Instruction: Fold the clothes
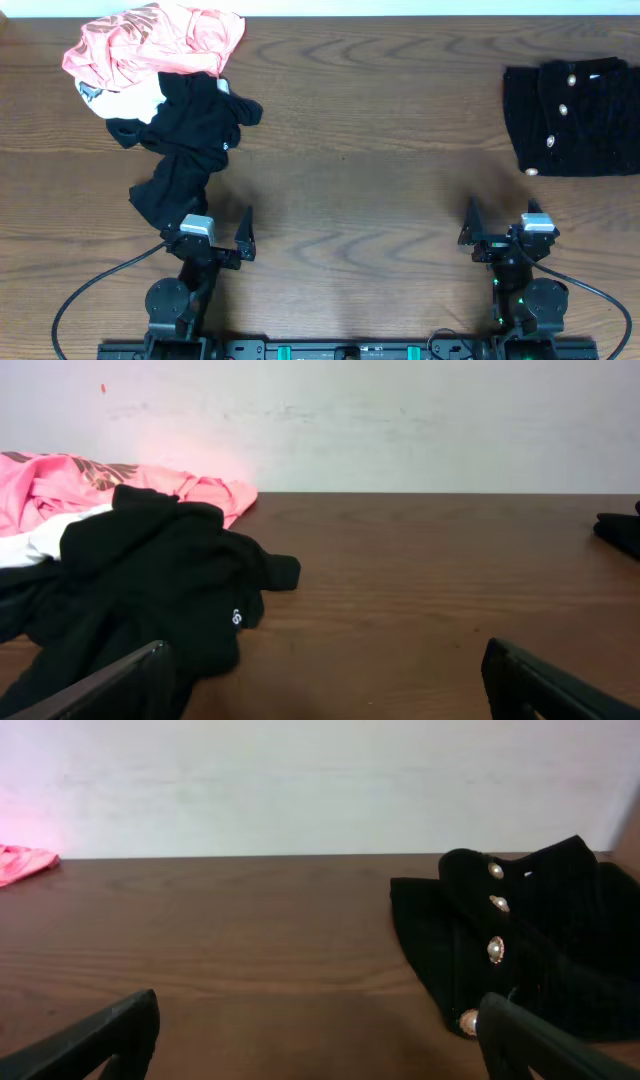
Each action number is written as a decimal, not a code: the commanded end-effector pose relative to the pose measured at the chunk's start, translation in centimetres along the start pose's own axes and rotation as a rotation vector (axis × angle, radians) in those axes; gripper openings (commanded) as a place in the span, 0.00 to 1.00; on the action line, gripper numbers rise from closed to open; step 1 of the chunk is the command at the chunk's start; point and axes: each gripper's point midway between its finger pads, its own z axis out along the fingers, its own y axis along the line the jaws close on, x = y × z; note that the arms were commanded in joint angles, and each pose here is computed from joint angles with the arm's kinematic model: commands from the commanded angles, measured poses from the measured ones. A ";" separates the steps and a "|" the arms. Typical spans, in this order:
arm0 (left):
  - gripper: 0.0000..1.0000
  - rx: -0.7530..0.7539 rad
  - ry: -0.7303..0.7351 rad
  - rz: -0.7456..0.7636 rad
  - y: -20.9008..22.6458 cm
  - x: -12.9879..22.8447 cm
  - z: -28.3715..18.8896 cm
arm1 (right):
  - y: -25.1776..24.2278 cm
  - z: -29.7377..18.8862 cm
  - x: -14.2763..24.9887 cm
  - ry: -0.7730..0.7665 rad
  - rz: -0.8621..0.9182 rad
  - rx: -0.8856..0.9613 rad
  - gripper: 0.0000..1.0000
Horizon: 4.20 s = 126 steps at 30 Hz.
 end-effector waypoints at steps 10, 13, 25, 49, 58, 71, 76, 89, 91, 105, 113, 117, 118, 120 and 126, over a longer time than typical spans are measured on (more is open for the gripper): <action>0.98 -0.006 0.044 0.003 0.2 1.5 0.1 | 0.1 0.0 0.1 0.000 -0.016 0.000 0.99; 0.98 -0.006 0.044 0.003 0.2 1.5 0.1 | 0.1 0.0 0.1 0.000 -0.016 0.000 0.99; 0.98 -0.006 0.044 0.003 0.2 1.5 0.1 | 0.1 0.0 0.1 0.000 -0.016 0.000 0.99; 0.98 -0.006 0.044 0.003 0.2 1.5 0.1 | 0.1 0.0 0.1 0.000 -0.016 0.000 0.99; 0.98 -0.006 0.044 0.003 0.2 1.5 0.1 | 0.2 0.0 -0.7 -0.033 -0.014 -0.006 0.99; 0.98 0.025 0.009 -0.051 -0.4 0.5 0.0 | 2.2 -0.2 -1.8 -0.070 0.098 -0.123 0.99; 0.98 0.111 -0.026 -0.056 -2.1 -2.4 -0.6 | 3.9 -0.9 -4.3 -0.150 0.087 -0.227 0.99; 0.98 0.061 0.349 -0.074 -2.0 -8.7 2.3 | 8.6 1.7 -10.4 0.063 0.122 -0.458 0.99; 0.98 0.058 0.449 -0.056 -1.9 -9.1 3.2 | 9.8 3.0 -11.0 0.146 0.138 -0.519 0.99; 0.98 0.079 0.736 -0.026 -1.5 -8.7 7.2 | 19.9 11.2 -9.2 0.560 0.268 -1.072 0.99; 0.98 -0.193 0.682 -0.065 4.0 -8.0 11.5 | 20.1 13.4 -5.4 0.625 0.287 -1.047 0.99; 0.98 -0.295 0.722 -0.090 7.2 -5.3 13.7 | 19.3 14.4 -2.2 0.712 0.209 -0.845 0.99; 0.98 -0.311 0.737 -0.094 7.9 -4.6 14.0 | 19.2 14.5 -1.4 0.732 0.184 -0.802 0.99; 0.98 -0.342 0.771 -0.103 9.2 -2.9 14.6 | 19.0 14.6 0.1 0.772 0.131 -0.709 0.99; 0.98 -0.393 0.795 -0.102 11.8 0.1 16.6 | 19.9 14.2 2.1 0.805 -0.009 -0.572 0.99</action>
